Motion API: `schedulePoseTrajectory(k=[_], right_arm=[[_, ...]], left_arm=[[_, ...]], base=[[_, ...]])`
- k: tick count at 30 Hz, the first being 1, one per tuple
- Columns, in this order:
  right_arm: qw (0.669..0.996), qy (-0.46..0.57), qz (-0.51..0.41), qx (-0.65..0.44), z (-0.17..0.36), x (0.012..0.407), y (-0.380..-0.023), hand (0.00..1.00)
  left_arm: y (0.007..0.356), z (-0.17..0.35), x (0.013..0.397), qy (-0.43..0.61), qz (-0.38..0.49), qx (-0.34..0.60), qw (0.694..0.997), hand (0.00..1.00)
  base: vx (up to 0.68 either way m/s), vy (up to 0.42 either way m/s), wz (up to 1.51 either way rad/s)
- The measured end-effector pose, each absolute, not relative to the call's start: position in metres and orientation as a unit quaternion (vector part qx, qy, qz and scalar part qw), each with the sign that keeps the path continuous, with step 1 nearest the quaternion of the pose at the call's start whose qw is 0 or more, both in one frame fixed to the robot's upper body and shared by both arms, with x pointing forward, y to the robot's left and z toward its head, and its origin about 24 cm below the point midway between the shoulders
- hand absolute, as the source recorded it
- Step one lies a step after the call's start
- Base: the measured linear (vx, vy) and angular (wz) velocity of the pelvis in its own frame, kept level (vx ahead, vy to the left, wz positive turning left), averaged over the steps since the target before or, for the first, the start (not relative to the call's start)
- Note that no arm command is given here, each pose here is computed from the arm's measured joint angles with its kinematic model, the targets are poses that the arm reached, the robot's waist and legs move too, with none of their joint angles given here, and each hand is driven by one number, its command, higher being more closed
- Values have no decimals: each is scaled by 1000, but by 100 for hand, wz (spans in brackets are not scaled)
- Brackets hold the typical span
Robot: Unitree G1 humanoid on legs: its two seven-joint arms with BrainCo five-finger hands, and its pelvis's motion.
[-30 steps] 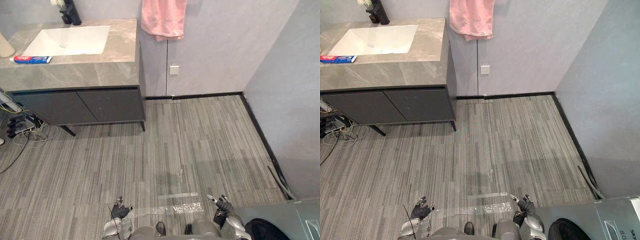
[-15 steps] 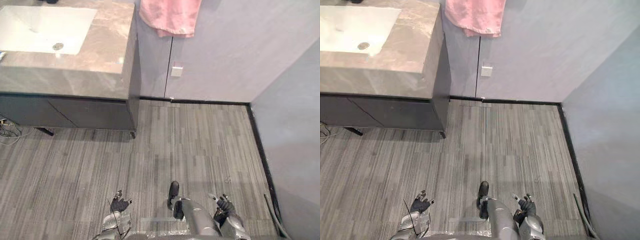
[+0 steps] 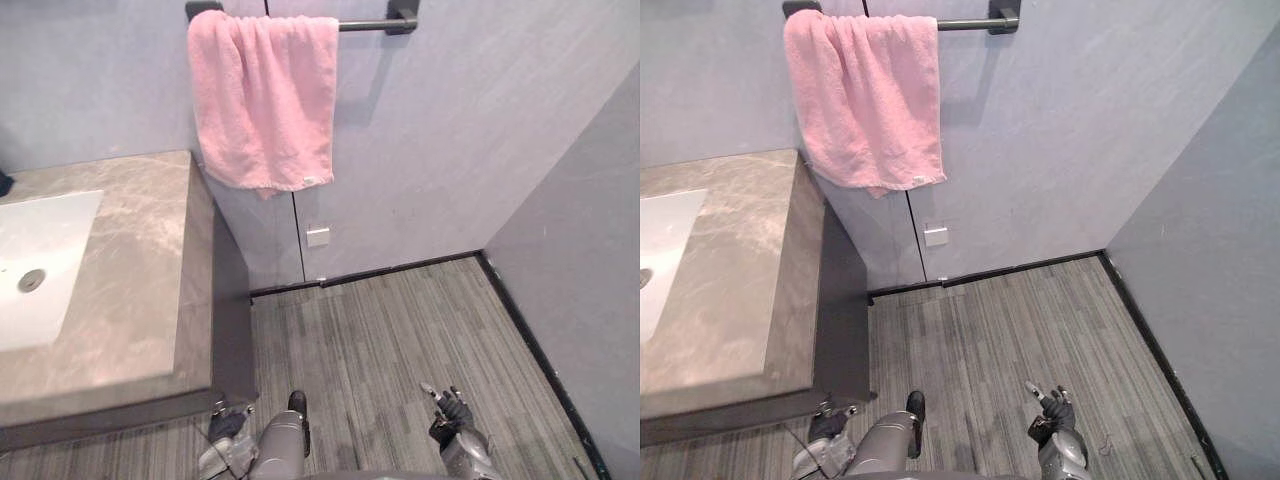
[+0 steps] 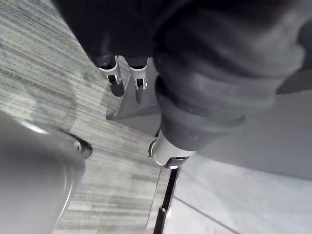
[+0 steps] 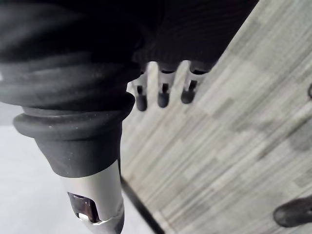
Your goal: Organize washtable
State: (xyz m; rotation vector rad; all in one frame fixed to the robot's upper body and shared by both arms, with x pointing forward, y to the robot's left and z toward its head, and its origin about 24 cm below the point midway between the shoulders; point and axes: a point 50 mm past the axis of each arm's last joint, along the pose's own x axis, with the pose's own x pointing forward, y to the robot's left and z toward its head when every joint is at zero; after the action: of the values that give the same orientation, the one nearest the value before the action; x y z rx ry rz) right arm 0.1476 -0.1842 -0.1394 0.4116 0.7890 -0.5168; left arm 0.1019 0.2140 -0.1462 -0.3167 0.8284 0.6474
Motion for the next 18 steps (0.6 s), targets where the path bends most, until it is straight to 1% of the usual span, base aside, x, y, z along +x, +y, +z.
schedulePoseTrajectory(k=[1, 3, 4, 6, 8, 11, 14, 15, 18], right_arm=[[870, 378, -245, 197, -140, 146, -184, 0], [870, 386, -236, 194, -141, 145, -181, 0], [870, 387, -235, 197, -142, 144, -179, 0], [865, 395, -237, 199, -144, 137, -177, 0], [864, 397, -234, 200, -145, 136, -173, 0], [862, 407, -229, 200, -147, 130, -170, 0], [858, 415, -228, 200, -150, 122, -171, 0], [857, 416, -230, 197, -150, 120, -174, 0], [856, 416, -238, 194, -150, 118, -180, 0]], left_arm=[[217, -148, 97, 401, 323, -157, 843, 0], [217, -157, 61, 449, 342, -155, 811, 0], [218, -159, 50, 464, 349, -156, 799, 0], [217, -162, 38, 482, 359, -157, 783, 0], [219, -162, 31, 487, 363, -152, 780, 0], [219, -162, 17, 499, 370, -145, 770, 0], [233, -158, 17, 492, 369, -115, 780, 0], [233, -158, 16, 493, 369, -114, 780, 0], [233, -156, 24, 475, 365, -111, 793, 0]], base=[[466, 294, -63], [496, 322, -71], [352, 235, -33], [233, 146, 16], [208, 102, 22], [113, -36, 16], [66, -214, 27], [37, -259, 23], [-3, -231, 29]])
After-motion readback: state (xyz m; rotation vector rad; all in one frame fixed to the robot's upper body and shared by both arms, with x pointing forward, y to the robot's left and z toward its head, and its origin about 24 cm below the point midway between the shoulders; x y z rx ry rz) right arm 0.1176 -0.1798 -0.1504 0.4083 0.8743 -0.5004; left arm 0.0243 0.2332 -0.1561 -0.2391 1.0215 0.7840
